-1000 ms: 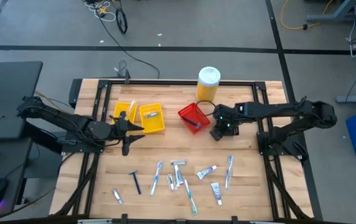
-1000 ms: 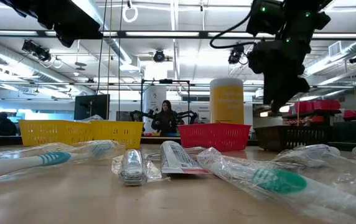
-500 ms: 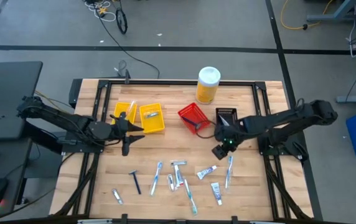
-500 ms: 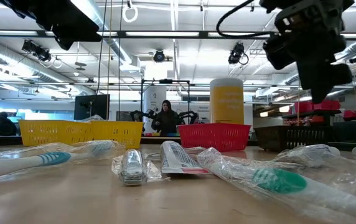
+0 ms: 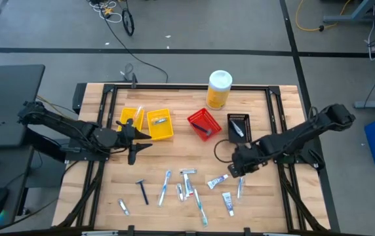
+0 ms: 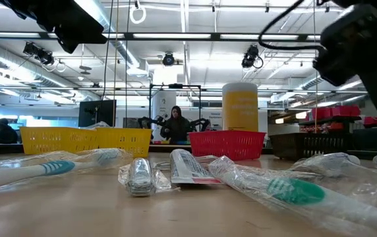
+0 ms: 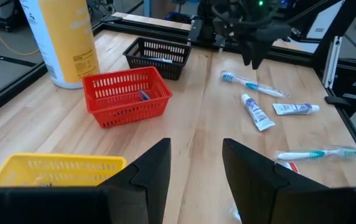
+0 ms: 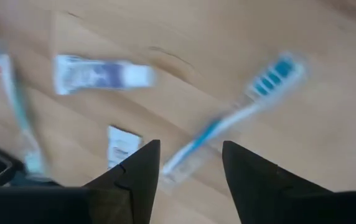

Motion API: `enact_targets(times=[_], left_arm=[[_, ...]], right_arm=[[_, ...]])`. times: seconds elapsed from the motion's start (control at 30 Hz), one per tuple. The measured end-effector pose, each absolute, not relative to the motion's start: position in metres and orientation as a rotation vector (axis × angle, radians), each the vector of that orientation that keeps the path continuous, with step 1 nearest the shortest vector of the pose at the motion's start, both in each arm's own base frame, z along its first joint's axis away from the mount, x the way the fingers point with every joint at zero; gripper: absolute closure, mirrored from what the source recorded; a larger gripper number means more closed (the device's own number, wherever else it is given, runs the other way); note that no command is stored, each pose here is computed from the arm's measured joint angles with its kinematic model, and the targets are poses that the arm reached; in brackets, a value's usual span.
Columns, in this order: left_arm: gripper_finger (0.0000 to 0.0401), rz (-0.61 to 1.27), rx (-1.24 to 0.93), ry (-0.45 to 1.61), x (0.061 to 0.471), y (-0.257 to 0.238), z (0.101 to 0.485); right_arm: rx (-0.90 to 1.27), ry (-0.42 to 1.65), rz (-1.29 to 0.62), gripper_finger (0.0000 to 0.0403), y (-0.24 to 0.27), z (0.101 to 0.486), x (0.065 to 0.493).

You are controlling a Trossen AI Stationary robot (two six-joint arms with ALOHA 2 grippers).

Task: Pick & Place Travel size toiletries
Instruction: Put the blue toothbrush into the left yellow bin

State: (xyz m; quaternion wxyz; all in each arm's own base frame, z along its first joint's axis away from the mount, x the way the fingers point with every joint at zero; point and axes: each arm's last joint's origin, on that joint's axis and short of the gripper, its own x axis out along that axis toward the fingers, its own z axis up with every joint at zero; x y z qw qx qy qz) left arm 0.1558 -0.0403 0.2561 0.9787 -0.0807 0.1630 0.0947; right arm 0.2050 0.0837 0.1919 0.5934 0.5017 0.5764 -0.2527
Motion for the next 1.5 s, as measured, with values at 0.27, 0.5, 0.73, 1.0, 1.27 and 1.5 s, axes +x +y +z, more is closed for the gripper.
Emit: enact_targets(times=[0.27,0.5,0.73,1.0,1.27,1.5], left_arm=[[0.0248,0.193,-0.162,0.327,0.156,-0.04,0.256],[0.0248,0.196,-0.17,0.326,0.156,-0.04,0.256],[0.0248,0.195,-0.167,0.326,0.156,-0.04,0.256],[0.0248,0.194,-0.16,0.328,0.156,-0.04,0.256],[0.0248,0.194,-0.16,0.328,0.156,-0.04,0.256],[0.0248,0.194,-0.161,0.328,0.156,-0.04,0.256]], right_arm=[[1.223,1.314,-0.761,0.0208,0.084,0.167,0.19],[1.267,1.224,-0.75,0.0222,0.083,0.151,0.19],[1.279,1.264,-0.787,0.0235,0.084,0.141,0.189],[1.232,1.282,-0.817,0.0256,0.083,0.135,0.189],[1.184,1.322,-0.823,0.0334,0.084,0.129,0.19],[1.169,1.322,-0.795,0.0383,0.084,0.13,0.19]])
